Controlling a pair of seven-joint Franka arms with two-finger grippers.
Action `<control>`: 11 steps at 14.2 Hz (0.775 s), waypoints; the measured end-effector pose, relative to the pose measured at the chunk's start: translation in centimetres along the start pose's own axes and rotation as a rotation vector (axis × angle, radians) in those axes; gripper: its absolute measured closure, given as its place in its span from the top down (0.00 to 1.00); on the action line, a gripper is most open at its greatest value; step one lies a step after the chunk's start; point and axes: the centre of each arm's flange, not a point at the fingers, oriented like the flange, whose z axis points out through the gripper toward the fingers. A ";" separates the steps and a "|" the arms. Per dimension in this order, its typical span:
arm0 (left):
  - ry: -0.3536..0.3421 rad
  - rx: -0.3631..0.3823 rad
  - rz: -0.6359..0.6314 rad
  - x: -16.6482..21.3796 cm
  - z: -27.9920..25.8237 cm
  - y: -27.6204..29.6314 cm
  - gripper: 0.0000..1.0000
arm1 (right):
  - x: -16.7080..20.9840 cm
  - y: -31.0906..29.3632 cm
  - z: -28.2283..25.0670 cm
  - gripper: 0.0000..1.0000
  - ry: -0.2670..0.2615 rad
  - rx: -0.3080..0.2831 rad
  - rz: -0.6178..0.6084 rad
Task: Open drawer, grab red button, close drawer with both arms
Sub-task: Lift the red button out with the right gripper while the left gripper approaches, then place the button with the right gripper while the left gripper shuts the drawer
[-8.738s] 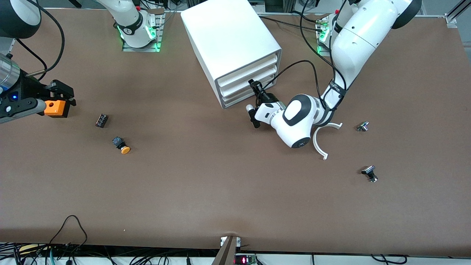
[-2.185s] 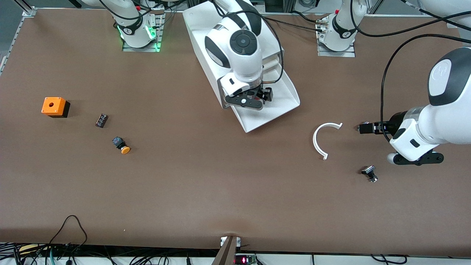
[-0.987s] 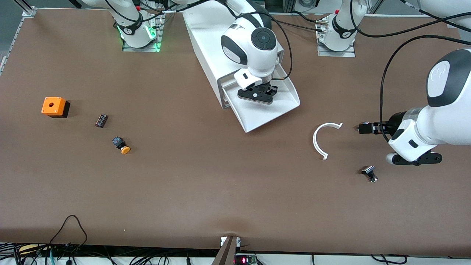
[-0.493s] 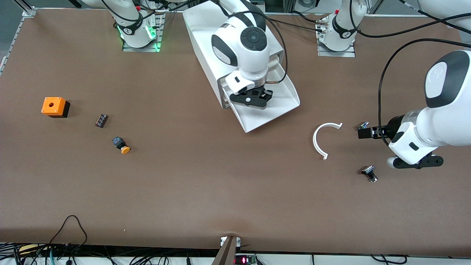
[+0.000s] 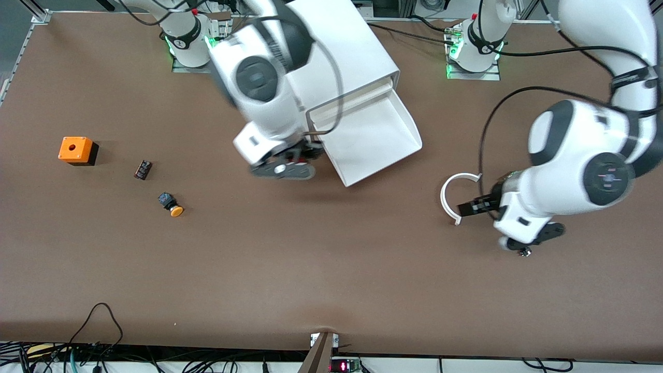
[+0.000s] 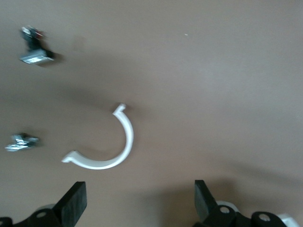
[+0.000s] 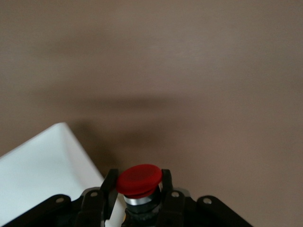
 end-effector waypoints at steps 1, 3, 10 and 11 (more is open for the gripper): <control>0.013 -0.011 -0.026 -0.7 1.4 1.1 1.00 | 1.7 3.4 -0.1 0.41 -0.025 -0.010 -0.036; 0.041 -0.027 -0.074 -2.8 4.1 2.9 1.00 | 5.3 11.1 0.8 0.41 -0.066 -0.022 -0.124; 0.084 0.020 -0.170 -10.6 11.3 7.5 1.00 | 12.1 35.5 8.1 0.41 -0.122 -0.024 -0.375; 0.084 0.022 -0.176 -11.4 12.0 8.0 1.00 | 12.6 37.5 9.9 0.41 -0.104 -0.028 -0.396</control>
